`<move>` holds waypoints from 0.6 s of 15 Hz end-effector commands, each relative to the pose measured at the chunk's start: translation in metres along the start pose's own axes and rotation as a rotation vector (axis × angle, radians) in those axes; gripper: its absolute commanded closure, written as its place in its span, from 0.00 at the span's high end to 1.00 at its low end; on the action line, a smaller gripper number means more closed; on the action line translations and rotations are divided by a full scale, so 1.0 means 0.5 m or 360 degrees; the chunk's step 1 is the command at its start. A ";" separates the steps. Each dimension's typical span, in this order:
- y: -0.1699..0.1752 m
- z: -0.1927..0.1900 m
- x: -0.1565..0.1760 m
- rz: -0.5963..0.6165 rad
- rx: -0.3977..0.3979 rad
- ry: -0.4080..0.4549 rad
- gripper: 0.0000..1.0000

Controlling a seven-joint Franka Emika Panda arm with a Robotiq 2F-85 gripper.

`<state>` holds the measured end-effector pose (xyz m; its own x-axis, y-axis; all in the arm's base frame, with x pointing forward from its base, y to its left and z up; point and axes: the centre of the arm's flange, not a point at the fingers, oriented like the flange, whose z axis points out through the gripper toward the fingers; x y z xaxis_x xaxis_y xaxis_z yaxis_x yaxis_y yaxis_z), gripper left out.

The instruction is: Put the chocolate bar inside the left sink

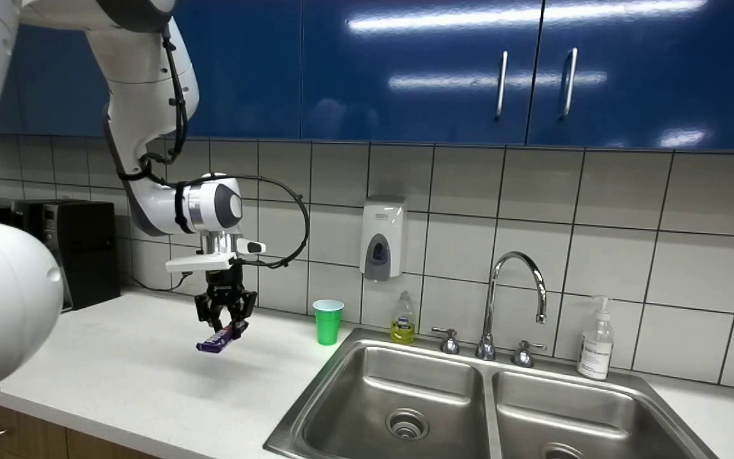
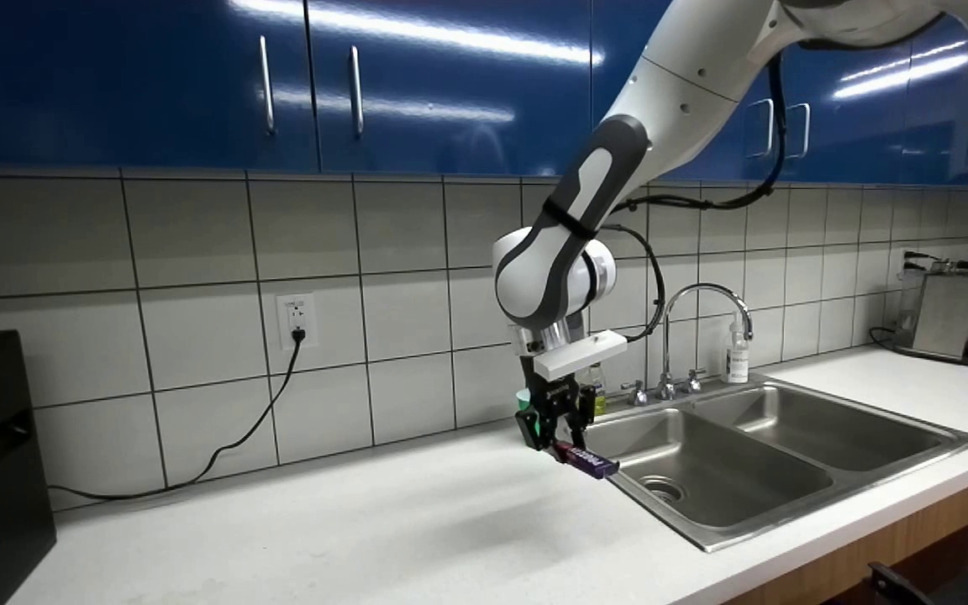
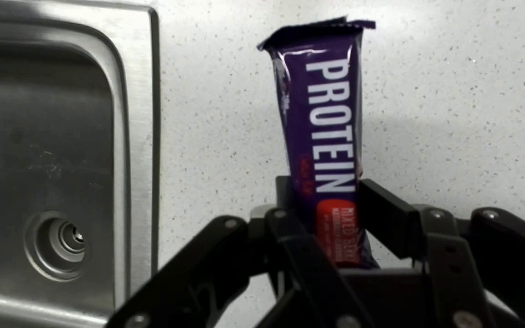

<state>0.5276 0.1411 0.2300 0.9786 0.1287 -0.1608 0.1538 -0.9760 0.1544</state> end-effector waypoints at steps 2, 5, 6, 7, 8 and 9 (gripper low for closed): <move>0.064 -0.043 -0.058 0.0133 0.0002 -0.0032 0.15; 0.126 -0.043 -0.072 0.0222 0.0012 -0.0044 0.15; 0.151 -0.041 -0.076 0.0256 0.0015 -0.0048 0.15; 0.178 -0.037 -0.079 0.0294 0.0021 -0.0053 0.15; 0.202 -0.033 -0.082 0.0329 0.0028 -0.0058 0.15; 0.232 -0.029 -0.087 0.0373 0.0033 -0.0063 0.15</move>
<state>0.5155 0.0593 0.2560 0.9861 -0.0341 -0.1623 -0.0065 -0.9858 0.1677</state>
